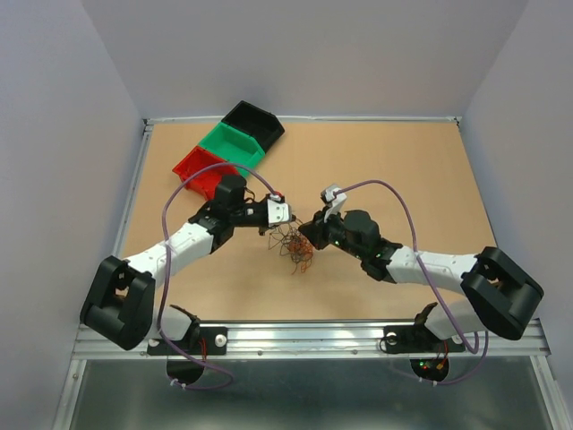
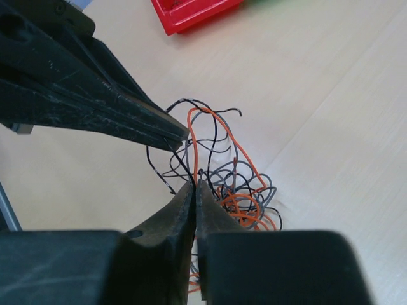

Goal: Untangle the cables

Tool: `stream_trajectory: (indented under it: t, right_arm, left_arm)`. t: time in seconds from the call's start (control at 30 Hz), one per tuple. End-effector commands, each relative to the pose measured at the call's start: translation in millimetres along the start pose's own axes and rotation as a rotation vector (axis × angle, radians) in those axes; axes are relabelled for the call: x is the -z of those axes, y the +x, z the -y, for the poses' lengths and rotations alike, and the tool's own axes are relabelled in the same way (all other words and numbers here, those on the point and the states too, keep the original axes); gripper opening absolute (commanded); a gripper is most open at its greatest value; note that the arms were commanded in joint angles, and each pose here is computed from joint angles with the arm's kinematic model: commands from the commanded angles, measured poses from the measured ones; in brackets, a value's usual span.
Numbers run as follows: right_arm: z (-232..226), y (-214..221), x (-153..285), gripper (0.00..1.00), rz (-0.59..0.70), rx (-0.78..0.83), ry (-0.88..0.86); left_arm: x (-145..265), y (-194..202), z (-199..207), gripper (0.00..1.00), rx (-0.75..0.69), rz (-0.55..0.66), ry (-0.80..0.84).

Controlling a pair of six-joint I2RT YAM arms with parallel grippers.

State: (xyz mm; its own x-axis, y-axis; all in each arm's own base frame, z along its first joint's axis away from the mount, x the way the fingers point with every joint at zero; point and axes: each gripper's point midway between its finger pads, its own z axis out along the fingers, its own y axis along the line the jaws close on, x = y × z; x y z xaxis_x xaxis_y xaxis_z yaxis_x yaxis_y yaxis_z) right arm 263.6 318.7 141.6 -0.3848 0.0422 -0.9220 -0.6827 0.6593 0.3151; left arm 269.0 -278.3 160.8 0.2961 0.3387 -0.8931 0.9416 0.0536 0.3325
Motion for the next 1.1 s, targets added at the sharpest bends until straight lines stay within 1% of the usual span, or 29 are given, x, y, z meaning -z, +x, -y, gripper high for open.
stream_trajectory:
  t: [0.0,0.03,0.1,0.2,0.23,0.27,0.33,0.4,0.53,0.63,0.73,0.77,0.8,0.87,0.97,1.0,1.07]
  right_arm:
    - [-7,-27,-10,0.18,0.064,0.015,0.0]
    - [-7,-27,-10,0.21,0.064,0.013,-0.001]
    - [-7,-26,-12,0.24,0.06,0.01,0.002]
    - [-6,-23,-14,0.45,0.052,0.002,0.006]
    - [-5,-23,-14,0.51,0.052,0.002,0.006]
    - [-5,-23,-14,0.6,0.054,-0.005,0.007]
    - [-6,-23,-14,0.67,0.057,-0.007,0.006]
    - [-6,-25,-12,0.72,0.068,-0.01,0.004]
    - [-9,-24,-11,0.75,0.073,-0.011,-0.014]
    - [-20,-23,-11,0.76,0.079,0.001,-0.082]
    - [-25,-21,-14,0.62,0.07,0.003,-0.113]
    - [-22,-17,-17,0.52,0.061,-0.002,-0.103]
    - [-22,-16,-19,0.48,0.056,-0.005,-0.102]
    - [-18,-13,-23,0.42,0.049,-0.019,-0.083]
    - [-18,-13,-25,0.41,0.049,-0.032,-0.078]
    - [-18,-13,-24,0.44,0.048,-0.035,-0.079]
    - [-19,-14,-23,0.54,0.054,-0.034,-0.081]
  left_arm:
    - [8,-36,-11,0.0,-0.062,0.072,-0.027]
    - [8,-37,-11,0.0,-0.06,0.075,-0.029]
    - [11,-42,-11,0.0,-0.066,0.087,-0.037]
    - [14,-52,-15,0.0,-0.05,0.107,-0.064]
    - [16,-54,-19,0.0,-0.041,0.103,-0.09]
    - [19,-61,-25,0.0,-0.022,0.115,-0.118]
    - [25,-66,-36,0.0,0.0,0.114,-0.189]
    - [36,-77,-42,0.0,0.01,0.144,-0.239]
    - [47,-89,-42,0.0,0.009,0.19,-0.276]
    - [52,-97,-43,0.0,0.027,0.21,-0.294]
    - [55,-104,-47,0.0,0.049,0.224,-0.313]
    - [56,-105,-48,0.0,0.053,0.228,-0.313]
    - [56,-106,-47,0.0,0.057,0.229,-0.311]
    - [57,-109,-48,0.0,0.063,0.237,-0.31]
    - [57,-113,-43,0.0,0.058,0.25,-0.282]
    - [59,-119,-40,0.0,0.046,0.264,-0.274]
    - [60,-126,-33,0.0,0.041,0.284,-0.236]
